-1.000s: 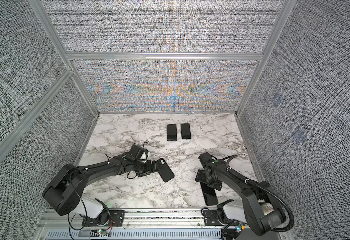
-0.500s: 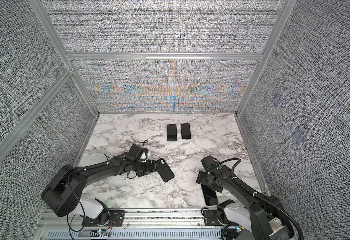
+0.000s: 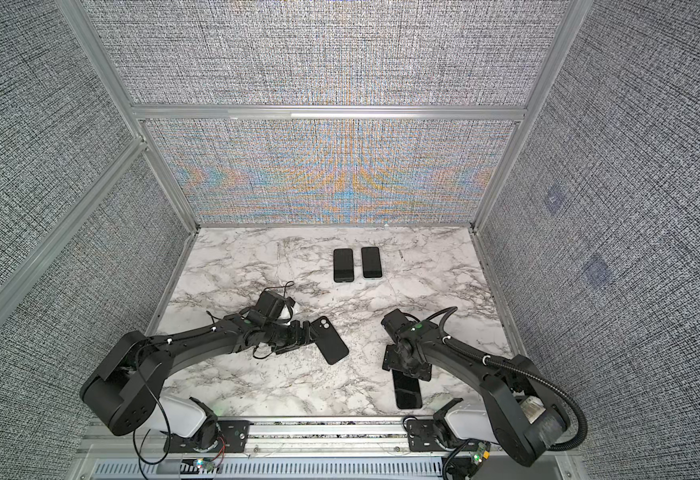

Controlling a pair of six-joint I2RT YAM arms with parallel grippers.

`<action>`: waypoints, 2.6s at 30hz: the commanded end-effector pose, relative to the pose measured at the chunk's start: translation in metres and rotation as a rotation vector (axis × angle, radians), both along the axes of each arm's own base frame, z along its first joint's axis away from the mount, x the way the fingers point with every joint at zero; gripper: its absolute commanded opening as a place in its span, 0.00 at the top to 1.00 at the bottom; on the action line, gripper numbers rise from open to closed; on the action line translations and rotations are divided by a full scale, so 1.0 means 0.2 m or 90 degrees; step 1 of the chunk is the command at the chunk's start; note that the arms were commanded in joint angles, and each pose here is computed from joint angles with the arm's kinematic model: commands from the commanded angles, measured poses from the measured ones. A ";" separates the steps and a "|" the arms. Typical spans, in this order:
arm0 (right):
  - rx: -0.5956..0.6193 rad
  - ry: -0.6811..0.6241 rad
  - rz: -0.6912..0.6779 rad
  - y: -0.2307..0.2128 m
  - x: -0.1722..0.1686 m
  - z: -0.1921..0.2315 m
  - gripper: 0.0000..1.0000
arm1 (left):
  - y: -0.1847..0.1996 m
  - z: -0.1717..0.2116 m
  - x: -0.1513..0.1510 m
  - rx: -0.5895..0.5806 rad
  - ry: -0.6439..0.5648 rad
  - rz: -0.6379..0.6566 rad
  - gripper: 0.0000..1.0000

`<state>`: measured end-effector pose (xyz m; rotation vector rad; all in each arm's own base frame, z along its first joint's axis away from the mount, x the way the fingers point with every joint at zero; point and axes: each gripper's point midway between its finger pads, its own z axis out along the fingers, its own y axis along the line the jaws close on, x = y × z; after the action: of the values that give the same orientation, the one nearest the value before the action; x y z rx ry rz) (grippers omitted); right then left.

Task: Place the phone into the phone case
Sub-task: 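Grasp the pink-edged phone by its end with the right gripper, then carry the pink-edged phone beside the black-cased phone with the right gripper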

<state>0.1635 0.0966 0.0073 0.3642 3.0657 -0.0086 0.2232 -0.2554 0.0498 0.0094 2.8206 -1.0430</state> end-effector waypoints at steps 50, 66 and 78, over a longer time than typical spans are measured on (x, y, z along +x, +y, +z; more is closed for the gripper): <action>0.085 -0.016 0.377 0.79 0.36 0.07 0.23 | 0.06 -0.01 0.06 0.009 0.017 0.039 0.11; -0.010 -0.001 0.444 0.72 0.33 0.03 0.07 | 0.12 0.02 0.04 0.009 0.007 0.053 0.11; 0.039 -0.006 0.447 0.68 0.22 0.11 0.01 | 0.12 0.01 0.05 0.008 0.010 0.047 0.11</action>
<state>0.2188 0.2347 0.0289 -0.7021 2.9735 0.0820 0.2306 -0.2316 0.0513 -0.1124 2.8205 -1.0143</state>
